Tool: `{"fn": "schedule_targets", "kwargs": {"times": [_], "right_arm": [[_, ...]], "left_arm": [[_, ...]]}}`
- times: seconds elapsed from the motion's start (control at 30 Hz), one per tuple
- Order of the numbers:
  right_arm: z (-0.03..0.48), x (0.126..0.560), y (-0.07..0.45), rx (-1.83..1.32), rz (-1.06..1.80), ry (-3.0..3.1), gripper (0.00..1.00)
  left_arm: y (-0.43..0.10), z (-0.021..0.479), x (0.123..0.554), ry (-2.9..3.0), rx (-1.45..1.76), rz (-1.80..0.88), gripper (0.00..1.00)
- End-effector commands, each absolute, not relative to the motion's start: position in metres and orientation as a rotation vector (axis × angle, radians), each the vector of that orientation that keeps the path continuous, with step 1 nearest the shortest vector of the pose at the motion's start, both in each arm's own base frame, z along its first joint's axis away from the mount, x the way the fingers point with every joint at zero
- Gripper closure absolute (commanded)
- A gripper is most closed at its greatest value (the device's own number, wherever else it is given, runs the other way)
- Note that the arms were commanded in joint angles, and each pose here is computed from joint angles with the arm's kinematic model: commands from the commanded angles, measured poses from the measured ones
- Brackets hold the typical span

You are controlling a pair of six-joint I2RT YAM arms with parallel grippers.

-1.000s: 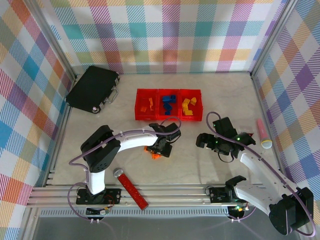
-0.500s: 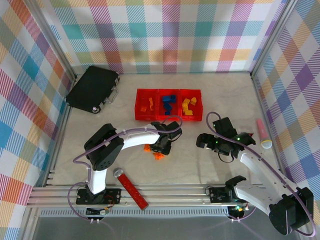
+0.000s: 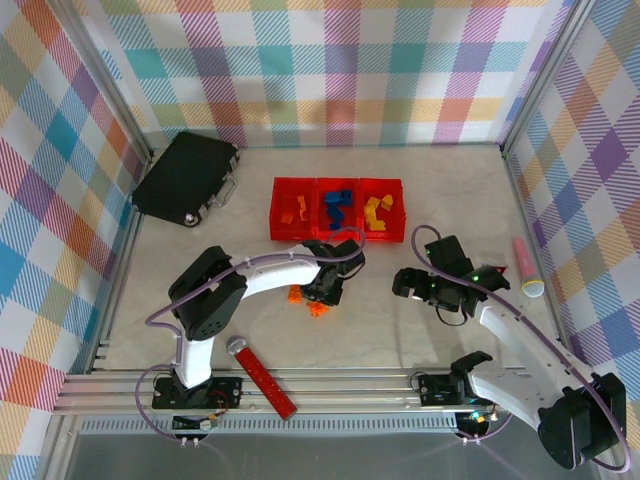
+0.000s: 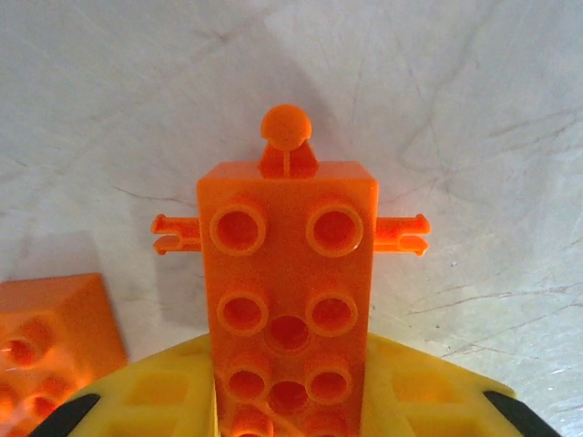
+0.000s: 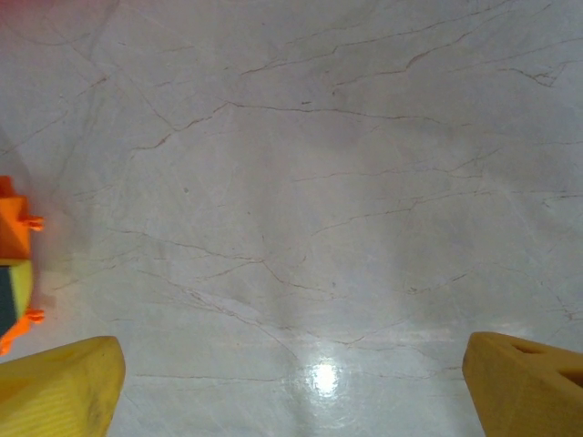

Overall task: Sort the legos into containers by color
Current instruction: Pick up the lego from the middle-left of the table, then pick up the lego from the center of the table.

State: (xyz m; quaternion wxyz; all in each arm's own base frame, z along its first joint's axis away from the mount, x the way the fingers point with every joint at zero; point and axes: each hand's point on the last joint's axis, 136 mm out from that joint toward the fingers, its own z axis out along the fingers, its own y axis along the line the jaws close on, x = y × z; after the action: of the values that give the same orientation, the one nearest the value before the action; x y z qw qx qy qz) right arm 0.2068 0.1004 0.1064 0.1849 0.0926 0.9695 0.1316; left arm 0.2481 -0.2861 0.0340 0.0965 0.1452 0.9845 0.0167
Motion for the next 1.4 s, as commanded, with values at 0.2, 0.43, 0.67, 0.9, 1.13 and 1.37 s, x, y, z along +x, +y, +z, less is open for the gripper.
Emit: {"fn": "schedule_targets", "kwargs": {"times": [0.2, 0.43, 0.67, 0.9, 1.13, 1.37], "right_arm": [[0.103, 0.218, 0.09, 0.262, 0.274, 2.707, 0.04], [0.116, 0.227, 0.083, 0.234, 0.222, 2.64, 0.04], [0.126, 0.228, 0.079, 0.259, 0.222, 2.595, 0.04], [0.126, 0.222, 0.073, 0.26, 0.194, 2.593, 0.04], [0.126, 0.221, 0.071, 0.259, 0.179, 2.599, 0.04], [0.124, 0.222, 0.071, 0.255, 0.171, 2.613, 0.04]], "left_arm": [[-0.265, 0.146, 0.297, 2.693, 0.248, -0.051, 0.94], [-0.22, 0.202, 0.356, 2.572, 0.032, -0.107, 0.94], [-0.202, 0.207, 0.424, 2.553, -0.063, -0.08, 0.95], [-0.201, 0.186, 0.471, 2.567, -0.089, -0.073, 0.95], [-0.205, 0.148, 0.487, 2.633, -0.098, -0.082, 0.95], [-0.204, 0.117, 0.488, 2.69, -0.089, -0.059, 0.95]]}}
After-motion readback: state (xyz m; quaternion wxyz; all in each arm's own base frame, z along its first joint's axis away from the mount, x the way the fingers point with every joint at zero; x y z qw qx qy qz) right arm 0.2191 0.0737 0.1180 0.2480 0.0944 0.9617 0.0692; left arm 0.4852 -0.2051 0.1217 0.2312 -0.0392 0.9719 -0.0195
